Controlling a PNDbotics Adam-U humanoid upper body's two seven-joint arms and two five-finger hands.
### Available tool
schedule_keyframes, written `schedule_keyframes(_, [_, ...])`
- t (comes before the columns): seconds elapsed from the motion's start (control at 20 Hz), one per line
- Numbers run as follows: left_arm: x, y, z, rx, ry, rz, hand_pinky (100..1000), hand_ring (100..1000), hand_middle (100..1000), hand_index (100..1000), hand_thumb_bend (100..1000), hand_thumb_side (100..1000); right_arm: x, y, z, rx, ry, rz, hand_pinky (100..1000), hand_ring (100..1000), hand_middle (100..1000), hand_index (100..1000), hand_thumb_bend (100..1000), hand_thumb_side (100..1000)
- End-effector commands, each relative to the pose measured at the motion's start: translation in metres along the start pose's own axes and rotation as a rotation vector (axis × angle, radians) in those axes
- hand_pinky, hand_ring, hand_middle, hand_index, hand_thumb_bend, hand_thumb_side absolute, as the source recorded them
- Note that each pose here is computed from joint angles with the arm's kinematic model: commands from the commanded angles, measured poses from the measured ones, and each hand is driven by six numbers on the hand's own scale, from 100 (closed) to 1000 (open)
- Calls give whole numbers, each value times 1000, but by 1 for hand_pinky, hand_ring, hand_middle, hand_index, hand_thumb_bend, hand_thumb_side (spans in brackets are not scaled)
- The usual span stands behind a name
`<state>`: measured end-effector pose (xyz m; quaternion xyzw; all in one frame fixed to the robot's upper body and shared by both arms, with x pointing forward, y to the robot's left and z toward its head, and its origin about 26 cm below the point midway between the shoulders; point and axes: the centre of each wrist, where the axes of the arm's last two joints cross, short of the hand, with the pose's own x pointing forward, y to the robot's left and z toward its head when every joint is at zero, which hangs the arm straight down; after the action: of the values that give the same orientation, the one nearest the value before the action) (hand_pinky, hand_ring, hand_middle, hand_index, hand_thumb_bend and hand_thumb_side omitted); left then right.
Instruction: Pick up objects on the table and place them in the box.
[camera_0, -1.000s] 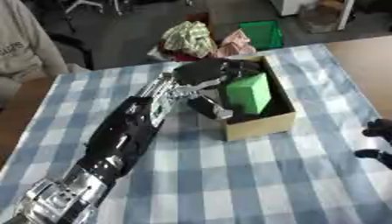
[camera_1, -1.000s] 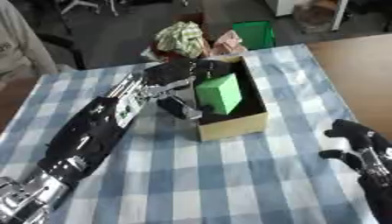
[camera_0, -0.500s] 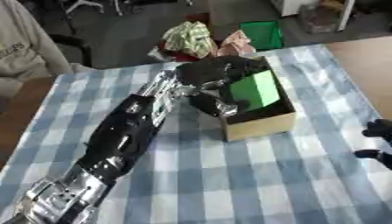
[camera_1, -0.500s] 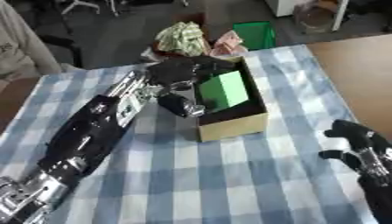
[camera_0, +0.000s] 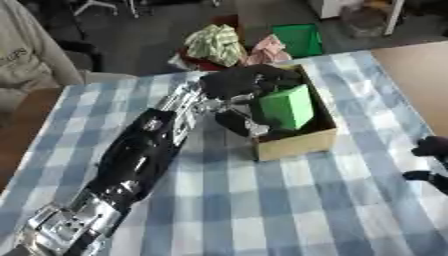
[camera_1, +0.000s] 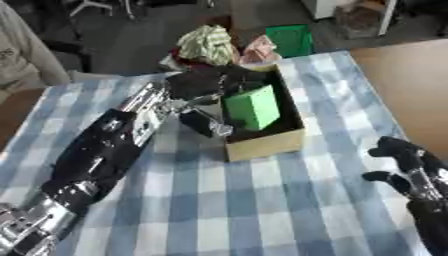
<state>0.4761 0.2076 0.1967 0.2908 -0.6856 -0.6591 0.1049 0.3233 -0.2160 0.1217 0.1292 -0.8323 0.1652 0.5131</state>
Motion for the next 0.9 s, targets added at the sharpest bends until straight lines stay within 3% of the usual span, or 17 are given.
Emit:
schedule_keyframes(0.05, [-9,12,6,14,23,-52,1000,1000,1000,1000,460,338,4,-1,-2,4,-16,12,648,1000,678,824,100,663])
schedule_keyframes(0.15, [-9,12,6,25,22,-62,1000,995,1000,1000,561,349,4,-1,-2,4,-16,12,648,1000,678,824,100,663])
schedule_keyframes(0.25, [-9,12,7,36,20,-70,997,992,1000,999,607,354,4,-1,-2,4,-16,12,648,1000,678,824,100,663])
schedule_keyframes(0.65, [-12,12,10,63,31,-70,995,986,1000,999,565,310,4,-2,-2,1,-14,12,648,1000,678,824,100,663])
schedule_keyframes(0.9, [-18,30,24,147,17,-83,965,960,982,989,553,248,3,-4,0,-11,-10,20,648,1000,678,824,100,660])
